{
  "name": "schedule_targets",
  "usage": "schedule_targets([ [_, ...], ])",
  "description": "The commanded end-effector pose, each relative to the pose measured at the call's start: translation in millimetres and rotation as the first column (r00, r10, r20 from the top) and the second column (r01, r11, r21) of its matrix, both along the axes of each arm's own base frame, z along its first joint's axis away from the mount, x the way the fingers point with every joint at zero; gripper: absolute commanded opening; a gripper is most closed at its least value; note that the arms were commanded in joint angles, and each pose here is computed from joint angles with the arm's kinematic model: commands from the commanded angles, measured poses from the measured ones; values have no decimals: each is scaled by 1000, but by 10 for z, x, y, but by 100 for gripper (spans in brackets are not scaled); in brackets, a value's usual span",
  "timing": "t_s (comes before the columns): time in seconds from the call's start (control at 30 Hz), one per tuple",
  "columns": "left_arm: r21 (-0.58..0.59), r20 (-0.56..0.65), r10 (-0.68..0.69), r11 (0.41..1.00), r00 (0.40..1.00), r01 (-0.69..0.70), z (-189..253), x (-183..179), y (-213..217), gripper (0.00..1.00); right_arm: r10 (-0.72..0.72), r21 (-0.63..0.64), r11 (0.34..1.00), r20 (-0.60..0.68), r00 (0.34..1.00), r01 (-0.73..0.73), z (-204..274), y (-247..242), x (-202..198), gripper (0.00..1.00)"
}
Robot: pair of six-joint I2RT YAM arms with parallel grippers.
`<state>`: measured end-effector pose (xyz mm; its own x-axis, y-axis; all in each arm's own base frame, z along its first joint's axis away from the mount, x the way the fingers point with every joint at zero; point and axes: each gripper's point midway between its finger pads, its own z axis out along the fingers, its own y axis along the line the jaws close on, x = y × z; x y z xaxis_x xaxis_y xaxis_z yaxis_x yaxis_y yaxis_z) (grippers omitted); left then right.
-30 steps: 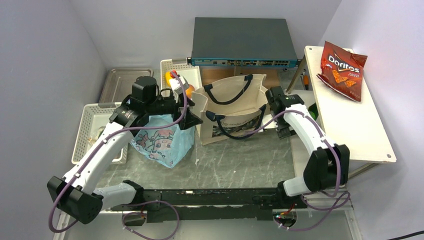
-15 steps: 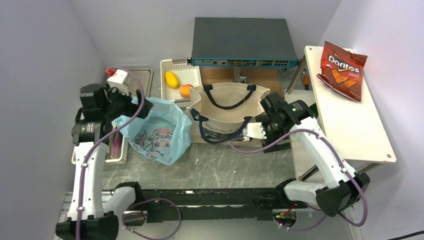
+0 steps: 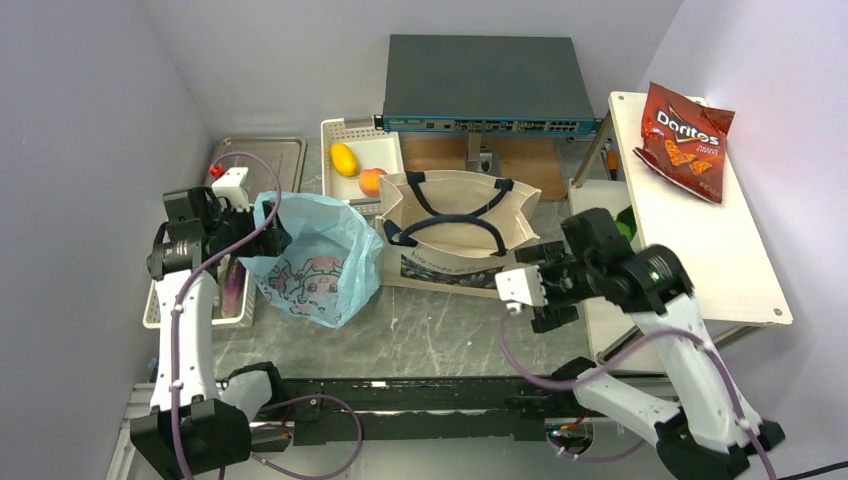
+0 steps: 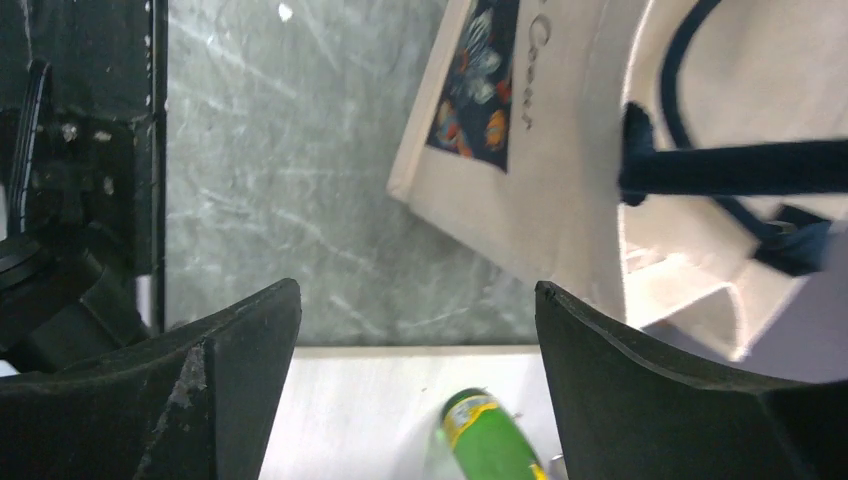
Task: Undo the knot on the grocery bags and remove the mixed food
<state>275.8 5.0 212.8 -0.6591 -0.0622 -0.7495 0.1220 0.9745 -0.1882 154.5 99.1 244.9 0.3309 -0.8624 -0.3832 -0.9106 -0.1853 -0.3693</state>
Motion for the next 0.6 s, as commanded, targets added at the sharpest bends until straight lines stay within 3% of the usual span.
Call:
schedule_targets([
  [0.0,-39,350,-365,915,863,402,826,89,-677,94,183,172,962,165,969,-211,303,264,-202,86],
  [0.1,19,388,-523,827,759,561,1031,93,-1033,91,126,291,938,225,966,-190,610,389,-176,81],
  [0.2,98,415,-661,716,625,692,1147,31,-1383,86,29,444,878,325,945,-180,1210,517,-99,75],
  [0.3,202,460,-764,586,452,785,1286,-84,-1744,78,-6,515,822,433,901,-242,1698,566,-109,70],
  [0.37,310,480,-819,494,314,813,1370,-121,-1956,67,-104,560,802,474,874,-208,1926,582,110,65],
  [0.47,511,439,-893,339,100,790,1464,-98,-2311,45,-263,590,807,329,907,20,1809,651,676,55],
  [0.57,718,298,-952,172,-75,674,1486,36,-2625,33,-371,566,799,197,907,204,1636,711,1085,53],
])
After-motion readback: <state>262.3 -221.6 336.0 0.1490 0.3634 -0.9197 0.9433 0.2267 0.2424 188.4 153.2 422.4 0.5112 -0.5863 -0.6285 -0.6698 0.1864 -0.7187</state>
